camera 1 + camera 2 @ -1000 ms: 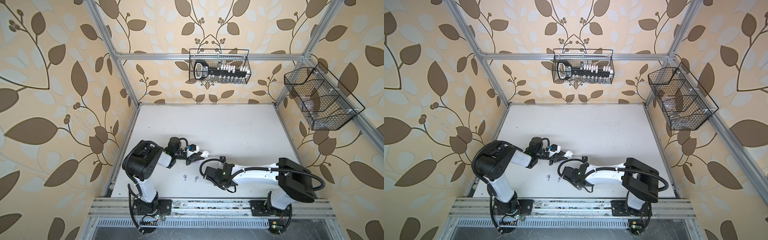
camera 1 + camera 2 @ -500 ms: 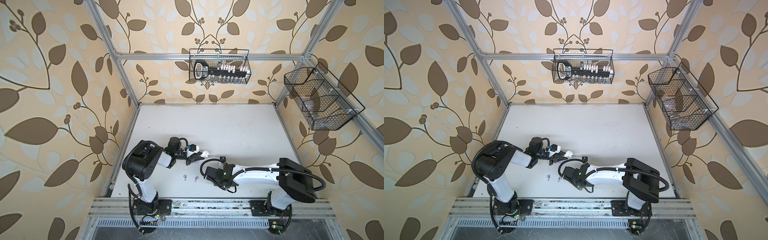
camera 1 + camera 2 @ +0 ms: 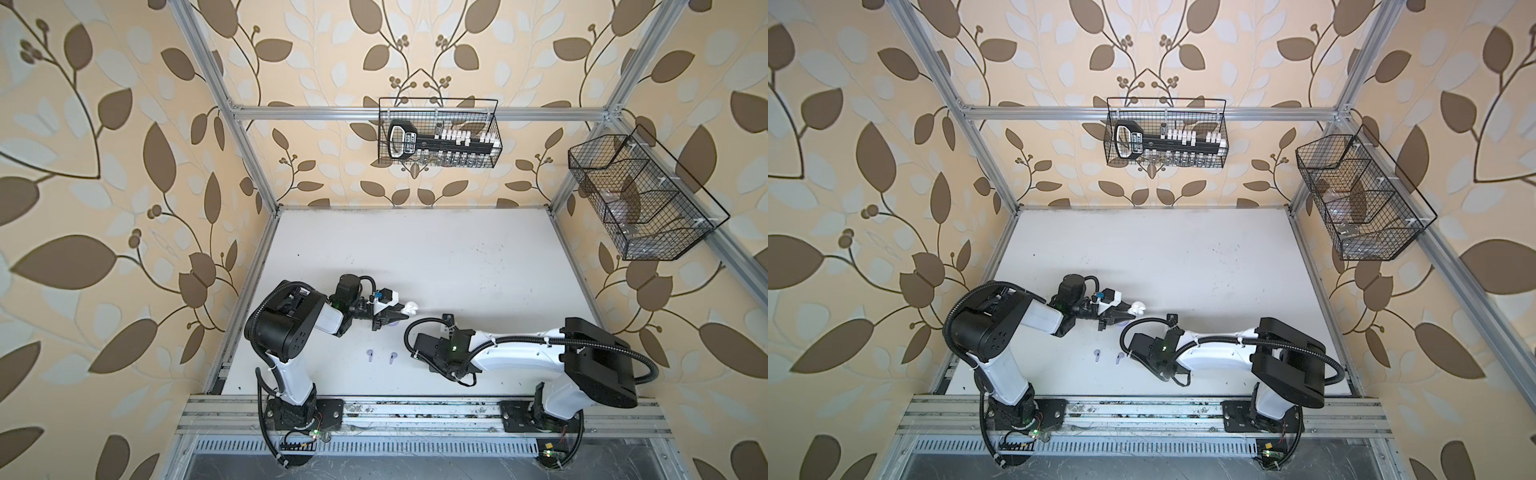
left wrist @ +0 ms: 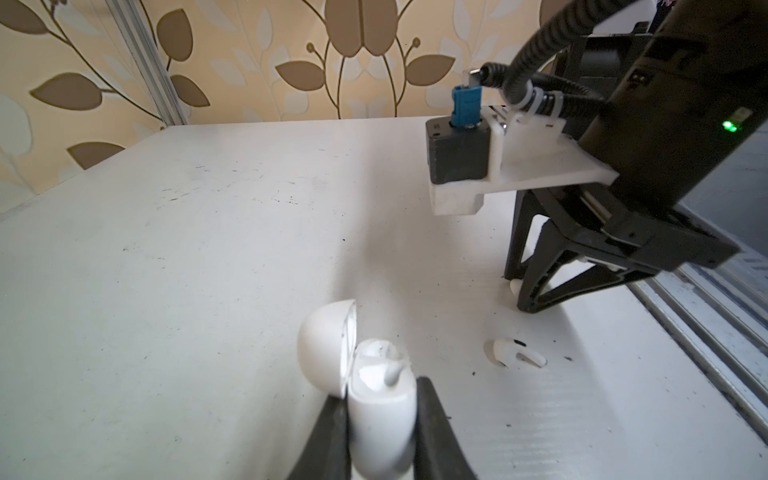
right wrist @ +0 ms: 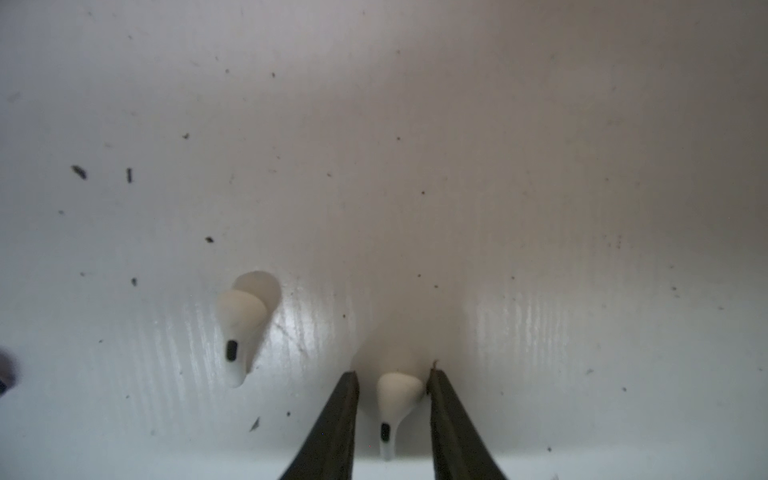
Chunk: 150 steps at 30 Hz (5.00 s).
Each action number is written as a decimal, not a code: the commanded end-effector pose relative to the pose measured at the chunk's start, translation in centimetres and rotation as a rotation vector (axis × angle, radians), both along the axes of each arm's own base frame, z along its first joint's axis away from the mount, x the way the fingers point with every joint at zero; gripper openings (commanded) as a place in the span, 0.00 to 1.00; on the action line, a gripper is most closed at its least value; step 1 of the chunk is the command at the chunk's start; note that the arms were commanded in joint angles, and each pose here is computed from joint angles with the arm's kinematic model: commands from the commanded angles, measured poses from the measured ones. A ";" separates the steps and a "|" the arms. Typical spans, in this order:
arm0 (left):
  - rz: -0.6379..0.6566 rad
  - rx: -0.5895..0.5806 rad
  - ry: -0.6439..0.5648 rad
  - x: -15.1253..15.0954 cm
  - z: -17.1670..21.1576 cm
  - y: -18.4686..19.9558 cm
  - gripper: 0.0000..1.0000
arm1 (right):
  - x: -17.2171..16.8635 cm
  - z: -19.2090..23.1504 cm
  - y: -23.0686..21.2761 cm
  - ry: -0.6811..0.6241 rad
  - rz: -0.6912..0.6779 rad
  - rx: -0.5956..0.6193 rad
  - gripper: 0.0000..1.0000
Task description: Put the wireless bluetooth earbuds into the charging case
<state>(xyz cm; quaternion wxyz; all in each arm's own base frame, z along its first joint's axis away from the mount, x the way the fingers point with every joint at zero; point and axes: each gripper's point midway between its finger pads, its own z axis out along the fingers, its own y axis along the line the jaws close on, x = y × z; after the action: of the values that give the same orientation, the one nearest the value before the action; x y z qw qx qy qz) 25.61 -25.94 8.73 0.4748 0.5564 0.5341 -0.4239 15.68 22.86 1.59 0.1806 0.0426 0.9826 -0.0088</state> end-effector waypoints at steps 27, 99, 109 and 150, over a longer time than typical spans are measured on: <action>-0.016 -0.029 -0.071 -0.1 1.7 -0.4 0.00 | 0.0 -0.3 -1.0 0.013 -0.012 -0.023 0.23; -0.011 -0.030 -0.068 0.0 1.7 -0.4 0.00 | -1.3 -0.9 -0.1 0.077 0.116 -0.059 0.24; -0.009 -0.030 -0.067 0.0 1.7 -0.4 0.00 | -1.3 -0.7 -0.3 0.078 0.130 -0.050 0.24; -0.007 -0.030 -0.064 0.0 1.7 -0.4 0.00 | -1.0 -0.9 -0.4 0.086 0.131 -0.033 0.18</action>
<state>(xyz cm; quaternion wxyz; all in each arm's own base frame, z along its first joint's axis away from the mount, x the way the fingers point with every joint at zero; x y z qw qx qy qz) 25.75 -25.97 8.90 0.4796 0.5569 0.5316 -0.4210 15.38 24.18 1.50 0.1558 -0.0256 0.9874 0.0095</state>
